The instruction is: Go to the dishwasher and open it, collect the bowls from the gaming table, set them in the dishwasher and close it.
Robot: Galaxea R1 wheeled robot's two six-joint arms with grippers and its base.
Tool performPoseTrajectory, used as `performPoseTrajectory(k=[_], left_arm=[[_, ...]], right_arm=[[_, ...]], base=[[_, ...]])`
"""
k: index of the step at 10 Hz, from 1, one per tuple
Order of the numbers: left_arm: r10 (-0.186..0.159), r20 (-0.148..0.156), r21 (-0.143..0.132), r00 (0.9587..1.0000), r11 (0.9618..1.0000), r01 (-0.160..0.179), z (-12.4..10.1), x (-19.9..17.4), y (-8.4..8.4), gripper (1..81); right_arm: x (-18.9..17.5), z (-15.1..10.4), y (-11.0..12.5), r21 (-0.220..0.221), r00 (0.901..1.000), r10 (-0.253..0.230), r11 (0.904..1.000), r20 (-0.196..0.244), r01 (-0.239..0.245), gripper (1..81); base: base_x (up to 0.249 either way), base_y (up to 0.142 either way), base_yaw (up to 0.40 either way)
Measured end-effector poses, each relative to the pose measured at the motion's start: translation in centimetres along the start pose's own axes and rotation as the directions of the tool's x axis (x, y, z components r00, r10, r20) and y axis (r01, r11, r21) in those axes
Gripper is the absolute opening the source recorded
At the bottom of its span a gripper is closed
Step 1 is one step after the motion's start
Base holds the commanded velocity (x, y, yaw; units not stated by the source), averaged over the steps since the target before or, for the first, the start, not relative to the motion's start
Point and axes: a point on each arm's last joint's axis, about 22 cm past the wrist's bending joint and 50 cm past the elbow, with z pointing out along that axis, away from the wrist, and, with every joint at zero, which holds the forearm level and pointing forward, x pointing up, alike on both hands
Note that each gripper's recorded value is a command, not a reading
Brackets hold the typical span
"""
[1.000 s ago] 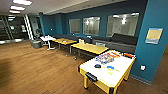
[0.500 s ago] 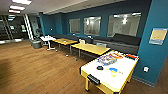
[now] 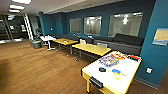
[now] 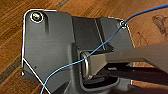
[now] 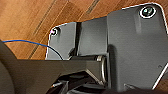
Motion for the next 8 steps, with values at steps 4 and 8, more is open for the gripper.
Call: performPoseTrajectory(k=[4,8], left_arm=[[-0.001,-0.004,-0.005,1.0,1.0,0.001,0.14,0.09,0.41,81.1],[-0.001,-0.002,-0.005,1.0,1.0,0.001,0.11,-0.01,0.36,81.1]], right_arm=[[0.04,-0.15,0.43,-0.006,1.0,-0.001,1.0,-0.001,0.001,81.1],[-0.21,0.0,-0.03,0.0,1.0,0.001,1.0,0.002,-0.001,81.1]], base=[[0.137,0.034,0.0],[0.138,0.069,0.0]])
